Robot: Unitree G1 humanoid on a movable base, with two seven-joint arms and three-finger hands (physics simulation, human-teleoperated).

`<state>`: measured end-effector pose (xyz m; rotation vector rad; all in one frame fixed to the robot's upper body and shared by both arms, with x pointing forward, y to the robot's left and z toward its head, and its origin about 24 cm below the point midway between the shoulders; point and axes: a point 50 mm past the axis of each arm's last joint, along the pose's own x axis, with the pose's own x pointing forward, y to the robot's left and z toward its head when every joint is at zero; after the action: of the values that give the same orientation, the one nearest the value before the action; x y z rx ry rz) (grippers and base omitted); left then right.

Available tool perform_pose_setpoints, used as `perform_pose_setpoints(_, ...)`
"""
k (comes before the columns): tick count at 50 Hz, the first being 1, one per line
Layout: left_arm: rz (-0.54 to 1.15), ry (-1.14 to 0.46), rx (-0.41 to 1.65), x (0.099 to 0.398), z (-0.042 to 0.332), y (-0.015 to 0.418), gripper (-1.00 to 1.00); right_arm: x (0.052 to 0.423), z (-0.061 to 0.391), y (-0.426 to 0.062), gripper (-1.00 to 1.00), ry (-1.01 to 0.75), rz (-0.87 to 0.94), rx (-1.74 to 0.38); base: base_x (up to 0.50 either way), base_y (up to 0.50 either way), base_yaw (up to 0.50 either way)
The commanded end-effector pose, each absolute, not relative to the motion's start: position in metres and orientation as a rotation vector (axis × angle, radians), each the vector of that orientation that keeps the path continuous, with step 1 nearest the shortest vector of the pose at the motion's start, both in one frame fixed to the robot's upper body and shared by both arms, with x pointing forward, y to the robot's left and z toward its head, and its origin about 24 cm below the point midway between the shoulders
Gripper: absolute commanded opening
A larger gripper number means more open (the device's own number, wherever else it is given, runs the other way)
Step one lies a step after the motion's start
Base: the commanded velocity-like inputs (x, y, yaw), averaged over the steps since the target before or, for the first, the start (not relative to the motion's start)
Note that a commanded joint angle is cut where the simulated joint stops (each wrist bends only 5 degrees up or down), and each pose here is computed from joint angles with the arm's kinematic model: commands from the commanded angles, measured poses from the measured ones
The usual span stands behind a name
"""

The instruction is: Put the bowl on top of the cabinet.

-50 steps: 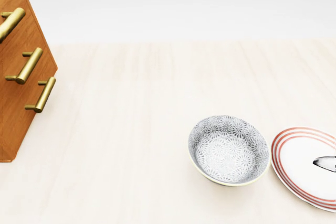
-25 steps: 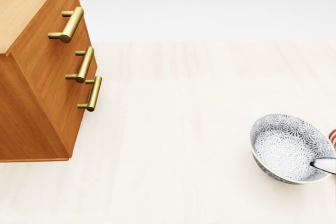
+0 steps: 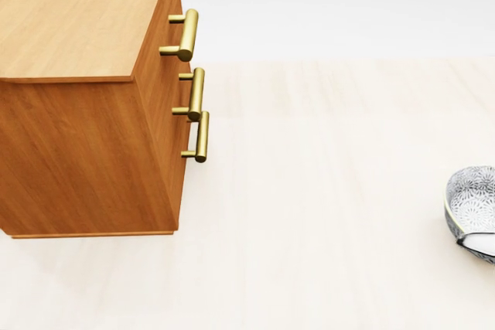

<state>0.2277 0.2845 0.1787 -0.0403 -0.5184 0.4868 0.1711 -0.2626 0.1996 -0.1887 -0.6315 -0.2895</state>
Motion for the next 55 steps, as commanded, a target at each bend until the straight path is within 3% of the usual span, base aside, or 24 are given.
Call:
perform_pose_setpoints(1,0.487,-0.47,-0.041,0.234,0.169,0.282,1.0,0.173,0.198,-0.261,1.0,-0.624,-0.289,-0.182,0.0,0.36,0.0)
perform_pose_setpoints(13,0.486,-0.47,-0.041,0.234,0.168,0.282,1.0,0.172,0.197,-0.262,1.0,-0.621,-0.297,-0.179,0.0,0.34,0.0)
perform_pose_setpoints(29,0.483,-0.477,-0.036,0.233,0.17,0.28,1.0,0.181,0.202,-0.286,1.0,-0.597,-0.327,-0.233,0.0,0.0,0.0)
perform_pose_setpoints(39,0.484,-0.485,-0.033,0.232,0.172,0.28,1.0,0.22,0.167,-0.323,1.0,-0.148,-0.261,-0.687,0.0,0.0,0.0)
perform_pose_setpoints(40,0.483,-0.482,-0.032,0.233,0.171,0.28,1.0,0.217,0.151,-0.339,1.0,0.01,-0.289,-0.812,0.0,0.0,0.0)
perform_pose_setpoints(44,0.482,-0.483,-0.029,0.233,0.171,0.279,1.0,0.202,0.12,-0.363,1.0,0.286,-0.337,-0.979,0.0,0.0,0.0)
perform_pose_setpoints(55,0.483,-0.47,-0.03,0.234,0.168,0.279,1.0,0.185,0.07,-0.392,1.0,0.576,-0.401,-1.043,0.0,0.0,0.0)
